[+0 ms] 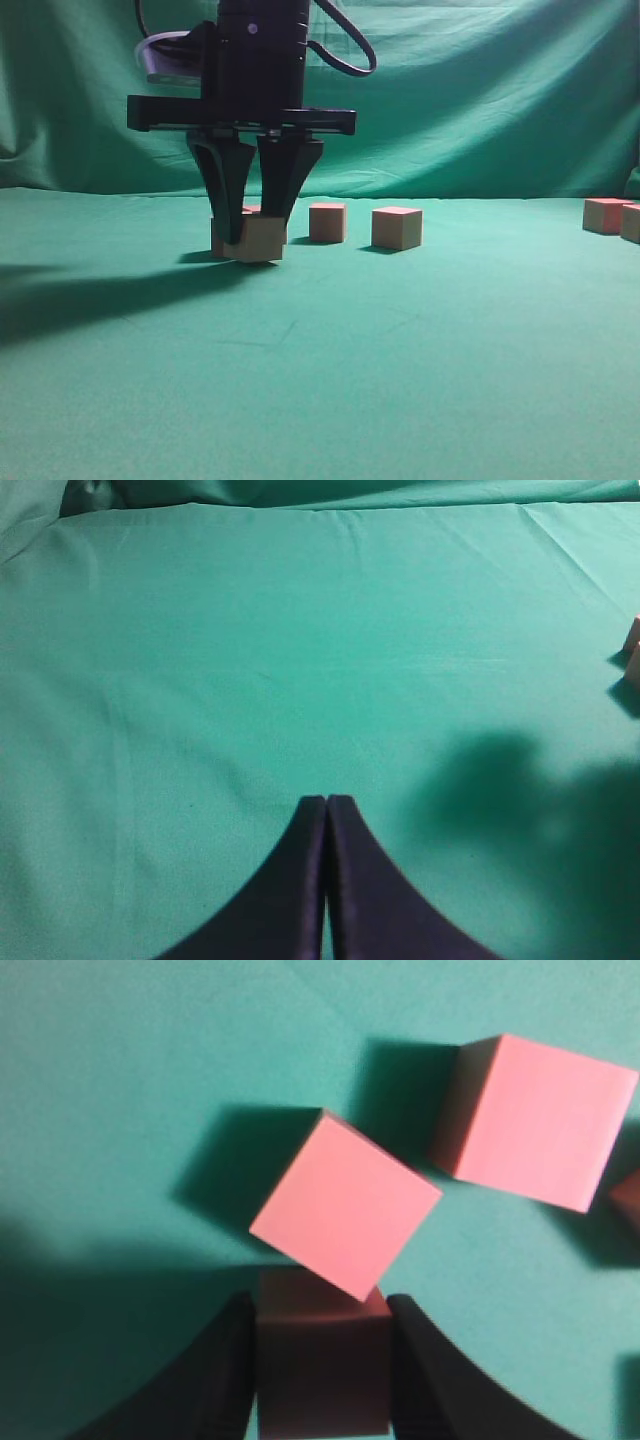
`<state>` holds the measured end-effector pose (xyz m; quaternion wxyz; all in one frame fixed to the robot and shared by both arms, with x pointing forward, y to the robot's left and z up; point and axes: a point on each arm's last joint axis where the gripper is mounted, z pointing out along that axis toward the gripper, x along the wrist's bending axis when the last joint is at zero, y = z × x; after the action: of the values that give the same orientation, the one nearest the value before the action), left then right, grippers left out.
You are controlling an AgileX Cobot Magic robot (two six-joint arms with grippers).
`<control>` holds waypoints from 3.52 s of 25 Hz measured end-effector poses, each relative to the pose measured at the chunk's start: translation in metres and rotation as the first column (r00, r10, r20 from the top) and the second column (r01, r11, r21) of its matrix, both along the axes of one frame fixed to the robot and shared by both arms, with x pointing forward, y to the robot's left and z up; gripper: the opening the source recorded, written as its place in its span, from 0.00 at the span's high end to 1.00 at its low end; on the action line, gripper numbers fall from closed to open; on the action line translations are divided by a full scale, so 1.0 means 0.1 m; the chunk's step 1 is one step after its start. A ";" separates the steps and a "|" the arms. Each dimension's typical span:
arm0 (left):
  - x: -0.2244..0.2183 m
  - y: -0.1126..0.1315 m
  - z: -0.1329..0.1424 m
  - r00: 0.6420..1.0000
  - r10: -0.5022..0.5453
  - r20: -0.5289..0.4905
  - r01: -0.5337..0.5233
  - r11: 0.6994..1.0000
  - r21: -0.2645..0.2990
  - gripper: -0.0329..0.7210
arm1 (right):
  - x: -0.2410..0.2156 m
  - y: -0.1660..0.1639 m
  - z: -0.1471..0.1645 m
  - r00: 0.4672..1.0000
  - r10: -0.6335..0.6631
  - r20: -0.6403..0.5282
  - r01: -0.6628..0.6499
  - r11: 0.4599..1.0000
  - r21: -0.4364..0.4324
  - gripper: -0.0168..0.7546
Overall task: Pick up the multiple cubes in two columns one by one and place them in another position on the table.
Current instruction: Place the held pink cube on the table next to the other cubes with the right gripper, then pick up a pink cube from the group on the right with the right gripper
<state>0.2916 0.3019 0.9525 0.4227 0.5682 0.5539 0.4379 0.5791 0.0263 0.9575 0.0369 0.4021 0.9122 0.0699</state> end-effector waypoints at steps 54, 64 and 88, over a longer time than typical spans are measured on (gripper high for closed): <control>0.00 0.00 0.00 1.000 0.000 0.000 0.000 1.000 0.000 0.96 | -0.01 0.00 -0.05 1.000 -0.015 -0.026 0.015 1.000 -0.004 0.28; 0.00 0.00 0.00 1.000 0.000 0.000 0.000 1.000 0.000 0.96 | 0.01 0.03 0.32 1.000 -0.015 0.016 0.014 0.999 0.038 0.28; 0.00 0.00 0.00 1.000 0.000 0.000 0.000 1.000 0.000 0.96 | -1.24 -1.68 2.83 0.764 -0.323 0.558 0.200 0.942 0.271 0.28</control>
<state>0.2916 0.3019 0.9525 0.4227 0.5682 0.5539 0.4379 0.4549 -0.1419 1.2401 0.2908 0.4850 0.7773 0.2755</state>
